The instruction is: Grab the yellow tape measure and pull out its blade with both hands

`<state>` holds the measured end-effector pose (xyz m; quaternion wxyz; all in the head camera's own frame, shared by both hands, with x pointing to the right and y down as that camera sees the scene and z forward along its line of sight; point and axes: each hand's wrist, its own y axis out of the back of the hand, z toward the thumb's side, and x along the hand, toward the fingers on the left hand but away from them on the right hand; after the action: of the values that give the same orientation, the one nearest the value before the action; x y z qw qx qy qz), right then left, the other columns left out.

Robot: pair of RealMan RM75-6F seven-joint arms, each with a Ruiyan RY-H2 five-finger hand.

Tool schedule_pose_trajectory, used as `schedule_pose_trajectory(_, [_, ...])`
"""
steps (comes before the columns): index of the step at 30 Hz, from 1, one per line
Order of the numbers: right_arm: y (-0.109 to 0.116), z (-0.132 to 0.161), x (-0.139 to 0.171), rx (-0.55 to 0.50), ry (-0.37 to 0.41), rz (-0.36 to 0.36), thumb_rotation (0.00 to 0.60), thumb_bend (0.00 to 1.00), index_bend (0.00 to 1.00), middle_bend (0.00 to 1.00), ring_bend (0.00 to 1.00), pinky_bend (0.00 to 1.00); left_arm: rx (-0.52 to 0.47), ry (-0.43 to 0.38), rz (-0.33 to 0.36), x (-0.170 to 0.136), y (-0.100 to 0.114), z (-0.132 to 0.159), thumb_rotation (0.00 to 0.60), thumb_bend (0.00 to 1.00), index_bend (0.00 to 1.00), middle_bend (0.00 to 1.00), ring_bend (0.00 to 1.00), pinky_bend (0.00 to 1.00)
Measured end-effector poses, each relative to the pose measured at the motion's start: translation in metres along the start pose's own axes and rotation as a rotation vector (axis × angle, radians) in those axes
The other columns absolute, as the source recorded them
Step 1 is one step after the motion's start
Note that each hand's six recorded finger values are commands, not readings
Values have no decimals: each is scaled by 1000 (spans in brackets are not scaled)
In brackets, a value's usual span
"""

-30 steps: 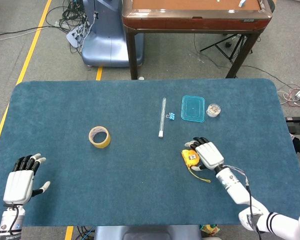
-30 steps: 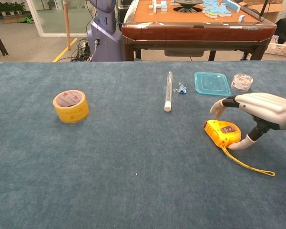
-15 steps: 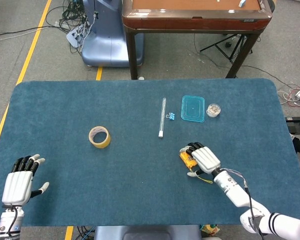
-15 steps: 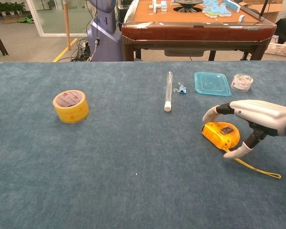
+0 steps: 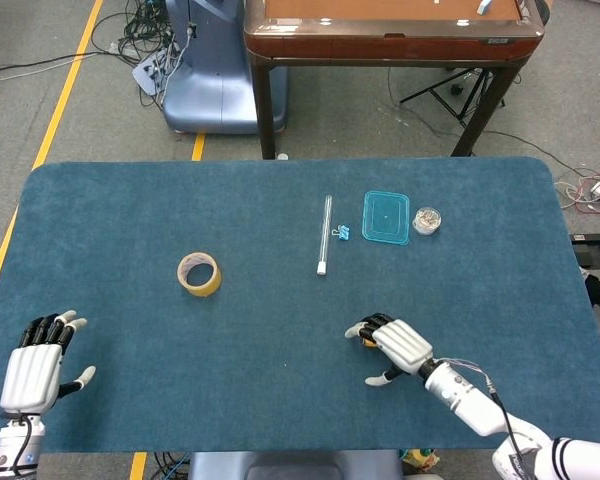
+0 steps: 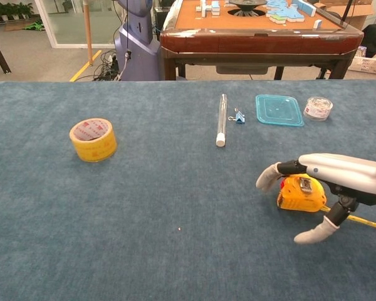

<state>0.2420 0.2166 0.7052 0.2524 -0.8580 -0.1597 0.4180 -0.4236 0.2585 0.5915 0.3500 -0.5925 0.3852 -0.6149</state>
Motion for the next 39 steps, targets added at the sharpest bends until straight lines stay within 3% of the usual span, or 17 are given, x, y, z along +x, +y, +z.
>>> schedule_pose_trajectory(8, [23,-18,8,73,-59,-94,600,118,247,263,183,138,-3,-5,-4,1,-2,2,600,167,255,180,131,95])
schedule_pose_trajectory(17, [20,-47,5,122,-192,-95,600,118,247,262,183,139,-6,-4,-7,2,-4,2,600,167,255,180,131,95])
schedule_pose_trajectory(24, [13,-47,-8,128,-207,-88,600,118,247,263,183,139,-8,-4,-8,2,-4,1,600,166,255,180,131,95])
schedule_pose_trajectory(31, [22,-48,-19,192,-229,-129,600,181,247,309,224,138,-10,-5,-1,1,-3,1,600,167,255,180,131,95])
schedule_pose_trajectory(39, [16,-45,-19,195,-219,-77,600,191,247,313,224,139,-7,0,-3,-1,-2,0,600,167,255,180,131,95])
